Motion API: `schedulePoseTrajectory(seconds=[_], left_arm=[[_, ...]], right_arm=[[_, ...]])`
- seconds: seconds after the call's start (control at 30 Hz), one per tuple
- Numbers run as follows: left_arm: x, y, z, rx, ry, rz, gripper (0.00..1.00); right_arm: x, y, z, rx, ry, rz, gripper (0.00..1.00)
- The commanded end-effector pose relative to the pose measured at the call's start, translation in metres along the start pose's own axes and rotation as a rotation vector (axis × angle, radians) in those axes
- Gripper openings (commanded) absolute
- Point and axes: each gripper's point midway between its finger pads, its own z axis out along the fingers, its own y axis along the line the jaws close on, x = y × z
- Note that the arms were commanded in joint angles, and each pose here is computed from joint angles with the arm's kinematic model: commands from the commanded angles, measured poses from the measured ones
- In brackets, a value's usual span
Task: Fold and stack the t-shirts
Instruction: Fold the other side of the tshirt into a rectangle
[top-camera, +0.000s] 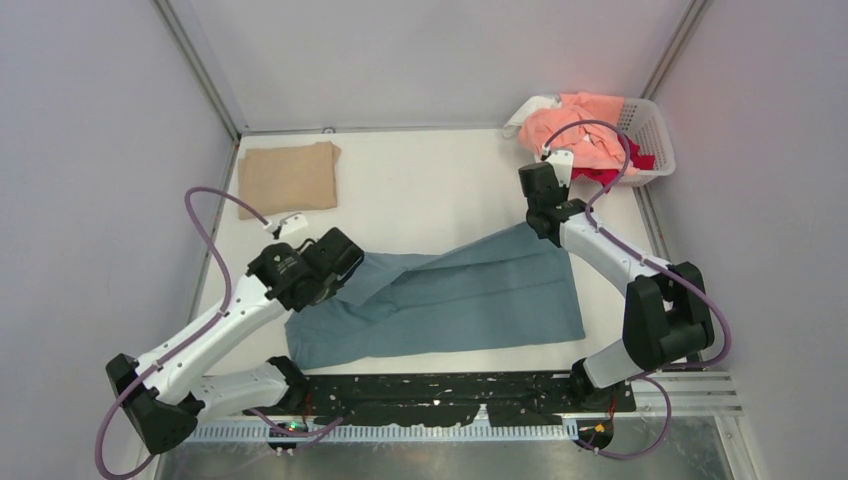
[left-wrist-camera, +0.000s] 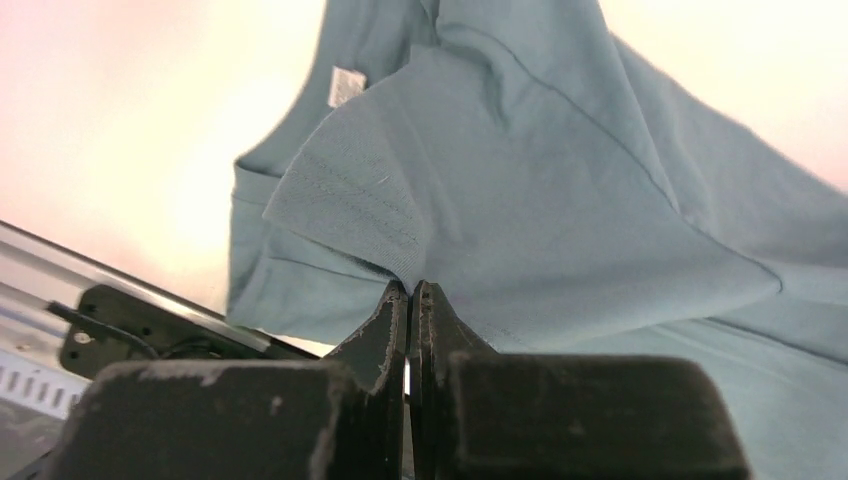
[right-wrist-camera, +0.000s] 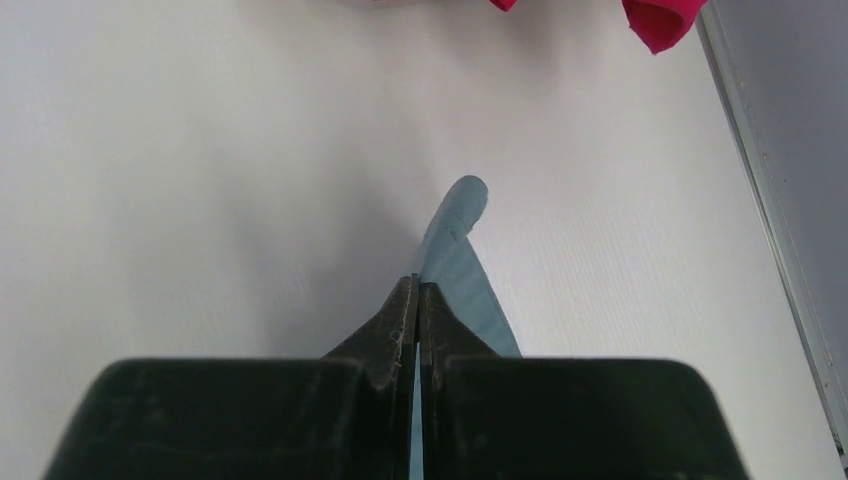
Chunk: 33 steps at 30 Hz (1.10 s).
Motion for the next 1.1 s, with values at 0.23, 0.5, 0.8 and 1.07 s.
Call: schedulePoseTrajectory(seconds=[0.23, 0.5, 0.8, 1.07], left_arm=[[-0.073, -0.006, -0.03, -0.032, -0.229, 0.12, 0.0], [-0.048, -0.013, -0.023, -0.06, -0.095, 0.23, 0.0], [0.003, 0.004, -0.017, 0.008, 0.053, 0.232, 0.0], [0.062, -0.011, -0.005, 0.089, 0.235, 0.257, 0.0]], right_arm=[[-0.023, -0.005, -0.016, -0.019, -0.092, 0.05, 0.06], [-0.027, -0.015, -0.021, 0.012, -0.11, 0.051, 0.06], [-0.023, -0.013, -0.022, -0.008, -0.095, 0.029, 0.06], [-0.012, -0.016, -0.026, -0.023, -0.113, 0.033, 0.06]])
